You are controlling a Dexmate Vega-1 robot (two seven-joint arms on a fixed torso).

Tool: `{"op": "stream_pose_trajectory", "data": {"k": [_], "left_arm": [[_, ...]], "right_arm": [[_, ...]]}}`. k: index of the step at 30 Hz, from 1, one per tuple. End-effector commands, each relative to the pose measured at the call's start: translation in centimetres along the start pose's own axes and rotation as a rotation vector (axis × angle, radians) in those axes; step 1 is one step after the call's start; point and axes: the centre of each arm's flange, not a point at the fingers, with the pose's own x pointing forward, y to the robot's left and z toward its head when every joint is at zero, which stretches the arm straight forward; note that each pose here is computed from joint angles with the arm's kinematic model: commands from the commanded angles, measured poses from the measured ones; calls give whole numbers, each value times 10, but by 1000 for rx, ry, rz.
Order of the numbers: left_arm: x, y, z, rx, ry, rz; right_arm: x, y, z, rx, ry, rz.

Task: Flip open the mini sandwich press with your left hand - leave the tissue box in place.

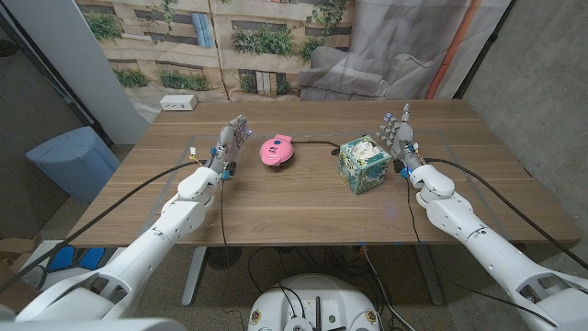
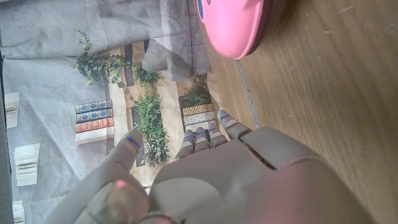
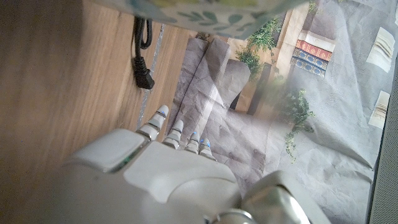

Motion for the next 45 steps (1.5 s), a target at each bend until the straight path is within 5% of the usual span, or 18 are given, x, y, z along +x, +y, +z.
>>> {"op": "stream_pose_trajectory", "data": {"k": [1,35,45], "left_arm": [[3,7,5,48,-16,-15],[-15,21,43,576,-145,-154],[-19,21,63,732,-241,-225]], "right_arm": [[0,0,0,0,0,0],[0,0,0,0,0,0],[0,0,0,0,-1,0]]}}
